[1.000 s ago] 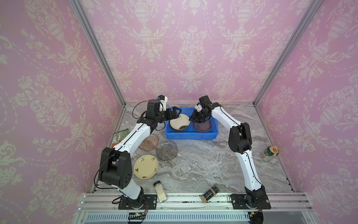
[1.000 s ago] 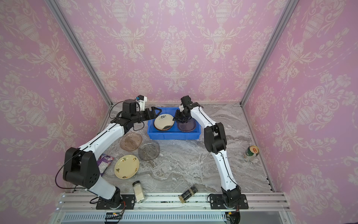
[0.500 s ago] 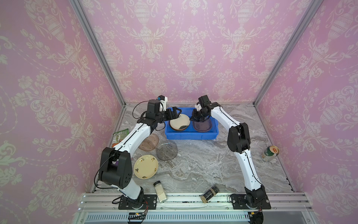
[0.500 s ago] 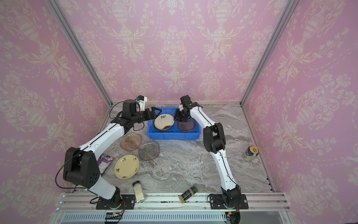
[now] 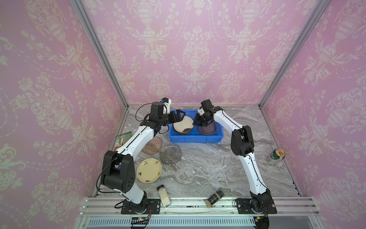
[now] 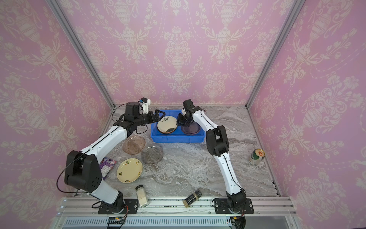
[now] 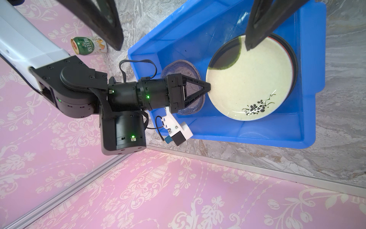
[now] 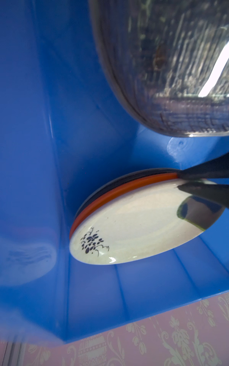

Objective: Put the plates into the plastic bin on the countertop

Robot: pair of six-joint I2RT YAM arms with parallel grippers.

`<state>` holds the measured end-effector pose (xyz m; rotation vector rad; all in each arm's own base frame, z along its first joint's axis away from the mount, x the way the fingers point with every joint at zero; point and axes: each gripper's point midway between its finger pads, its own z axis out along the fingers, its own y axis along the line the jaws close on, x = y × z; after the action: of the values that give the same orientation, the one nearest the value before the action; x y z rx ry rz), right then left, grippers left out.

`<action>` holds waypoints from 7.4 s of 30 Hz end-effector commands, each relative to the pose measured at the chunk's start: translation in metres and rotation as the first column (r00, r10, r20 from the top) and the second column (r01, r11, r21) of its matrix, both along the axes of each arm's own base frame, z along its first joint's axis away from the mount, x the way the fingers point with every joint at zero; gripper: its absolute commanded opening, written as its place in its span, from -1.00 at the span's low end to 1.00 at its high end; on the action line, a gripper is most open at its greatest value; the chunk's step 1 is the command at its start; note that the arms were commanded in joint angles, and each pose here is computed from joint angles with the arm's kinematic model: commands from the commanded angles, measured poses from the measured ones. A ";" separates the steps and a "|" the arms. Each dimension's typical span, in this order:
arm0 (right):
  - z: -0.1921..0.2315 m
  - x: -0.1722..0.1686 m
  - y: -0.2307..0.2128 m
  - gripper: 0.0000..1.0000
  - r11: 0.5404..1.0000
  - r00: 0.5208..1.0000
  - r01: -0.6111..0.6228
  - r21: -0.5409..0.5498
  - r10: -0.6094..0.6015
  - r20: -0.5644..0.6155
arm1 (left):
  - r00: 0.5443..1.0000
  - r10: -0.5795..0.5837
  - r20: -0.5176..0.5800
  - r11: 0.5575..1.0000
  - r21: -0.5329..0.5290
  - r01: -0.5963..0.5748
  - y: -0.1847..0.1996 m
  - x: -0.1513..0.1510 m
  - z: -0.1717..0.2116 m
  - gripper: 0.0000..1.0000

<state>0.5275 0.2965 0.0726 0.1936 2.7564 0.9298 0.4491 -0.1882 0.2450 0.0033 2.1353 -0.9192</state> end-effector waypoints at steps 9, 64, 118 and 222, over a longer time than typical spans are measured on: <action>0.102 -0.016 -0.007 -0.68 0.995 0.979 0.012 0.097 -0.032 0.204 | 1.000 0.008 -0.004 1.000 -0.007 -0.008 0.004 -0.004 0.000 0.96; -0.028 -0.242 0.098 -0.35 0.980 0.999 0.038 0.197 -0.036 -0.012 | 1.000 0.031 0.004 0.999 -0.008 -0.031 0.020 -0.061 -0.013 0.95; 0.049 -0.271 0.044 -1.00 0.978 0.979 -0.203 0.047 0.201 0.046 | 0.999 0.043 -0.002 0.999 0.008 -0.043 0.022 -0.058 -0.011 0.96; 0.175 -0.083 -0.176 -0.15 0.923 0.876 0.358 0.143 -0.385 0.290 | 0.892 0.019 -0.451 0.999 0.053 0.005 -0.135 0.076 -0.154 -1.00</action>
<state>0.4396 0.1207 0.2391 0.5590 2.3012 0.8672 0.5208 -0.3175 0.0928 -0.1839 2.5894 -0.9207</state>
